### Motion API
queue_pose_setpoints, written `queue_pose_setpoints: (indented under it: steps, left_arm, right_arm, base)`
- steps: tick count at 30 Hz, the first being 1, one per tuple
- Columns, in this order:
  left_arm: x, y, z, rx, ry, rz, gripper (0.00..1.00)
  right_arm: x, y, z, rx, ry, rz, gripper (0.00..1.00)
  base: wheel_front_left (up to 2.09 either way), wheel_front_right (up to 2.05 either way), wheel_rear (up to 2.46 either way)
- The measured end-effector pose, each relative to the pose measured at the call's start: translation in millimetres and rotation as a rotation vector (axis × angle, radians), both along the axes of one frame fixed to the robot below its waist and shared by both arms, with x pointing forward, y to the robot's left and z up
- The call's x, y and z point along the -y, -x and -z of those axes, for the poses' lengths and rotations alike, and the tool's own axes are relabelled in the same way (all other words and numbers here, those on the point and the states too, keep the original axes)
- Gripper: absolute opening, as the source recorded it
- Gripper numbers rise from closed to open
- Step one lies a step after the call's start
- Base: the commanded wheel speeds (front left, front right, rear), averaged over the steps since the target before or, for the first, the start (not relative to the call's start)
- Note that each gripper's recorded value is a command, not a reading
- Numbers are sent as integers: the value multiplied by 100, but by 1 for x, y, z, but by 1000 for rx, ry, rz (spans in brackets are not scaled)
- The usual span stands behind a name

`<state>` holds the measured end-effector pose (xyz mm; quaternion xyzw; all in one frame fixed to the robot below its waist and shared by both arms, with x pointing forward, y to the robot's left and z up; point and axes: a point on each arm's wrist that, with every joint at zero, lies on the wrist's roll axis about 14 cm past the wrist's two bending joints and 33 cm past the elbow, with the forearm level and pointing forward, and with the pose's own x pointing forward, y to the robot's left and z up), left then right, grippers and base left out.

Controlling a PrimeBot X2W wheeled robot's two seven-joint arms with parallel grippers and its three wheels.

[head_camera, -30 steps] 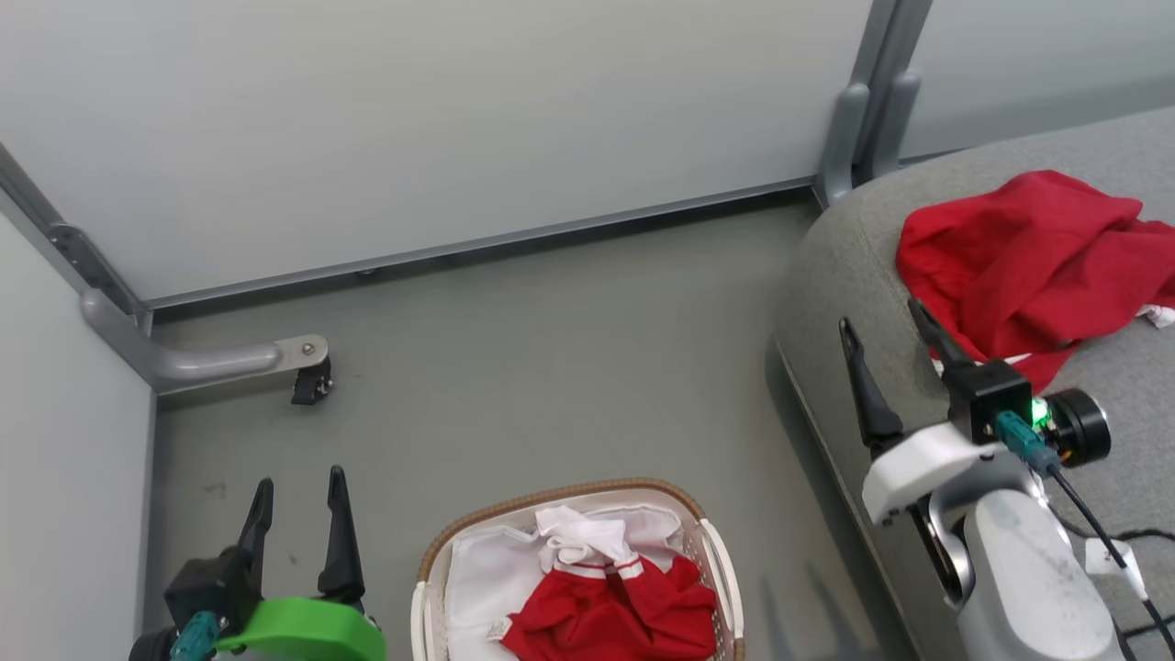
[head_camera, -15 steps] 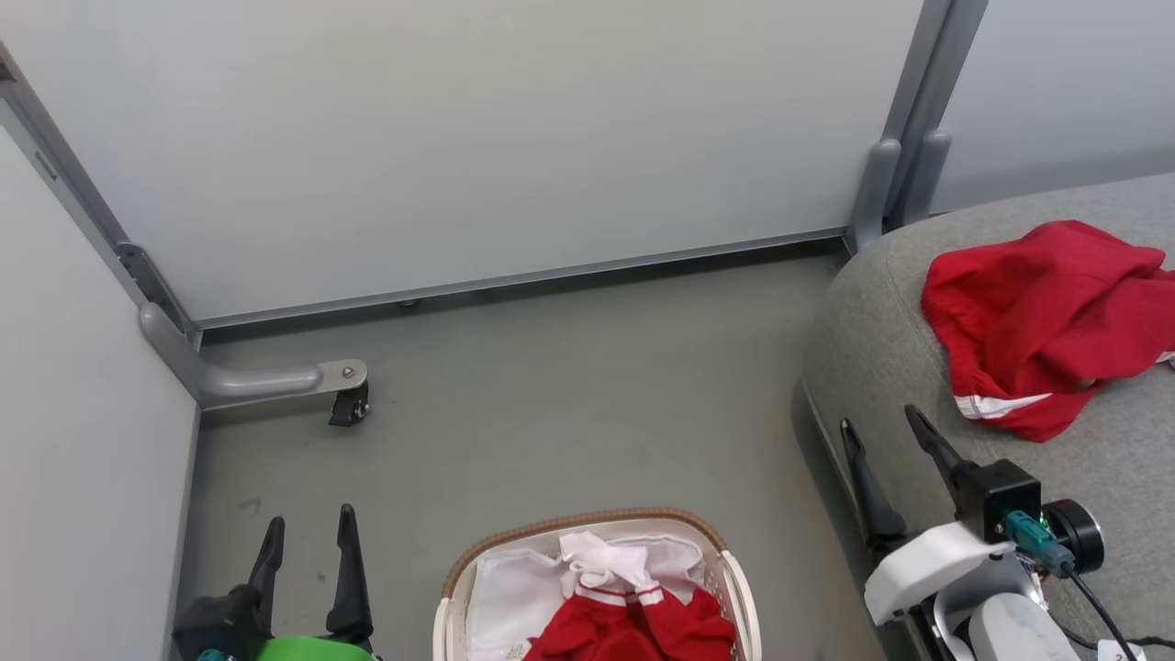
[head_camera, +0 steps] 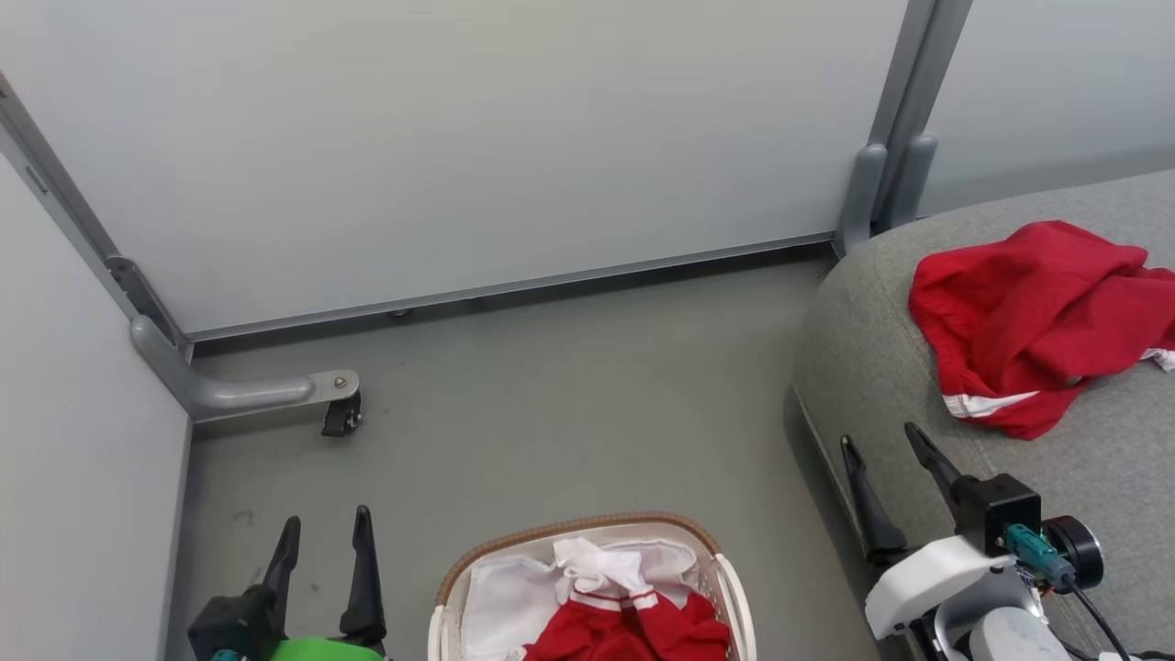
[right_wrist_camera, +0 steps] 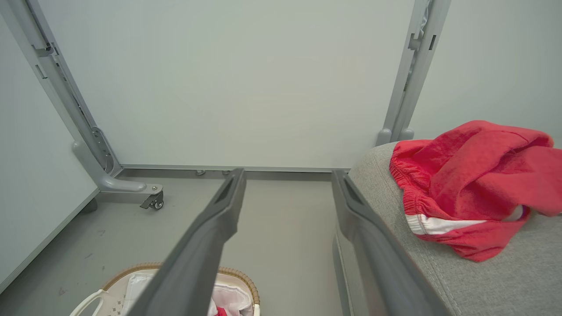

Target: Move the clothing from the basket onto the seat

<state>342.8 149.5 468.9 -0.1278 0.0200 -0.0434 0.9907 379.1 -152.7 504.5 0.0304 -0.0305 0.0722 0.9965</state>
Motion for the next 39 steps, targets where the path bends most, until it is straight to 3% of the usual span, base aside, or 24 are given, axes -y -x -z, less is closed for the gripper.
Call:
queue_pose_setpoints:
  steps: [22,31,39]
  left_arm:
    - [22,-4,6,-19,-13,73,100]
    - [99,-27,25,-59,-102,356,100]
    - [152,-41,84,-200,-240,607,100]
  right_arm:
    - [15,-2,-1,5,-8,44,100]
    - [33,-22,-7,24,0,95,100]
    - [40,-51,-2,22,12,108,100]
  base:
    - [0,0,0]
    - [0,0,0]
    - [0,0,0]
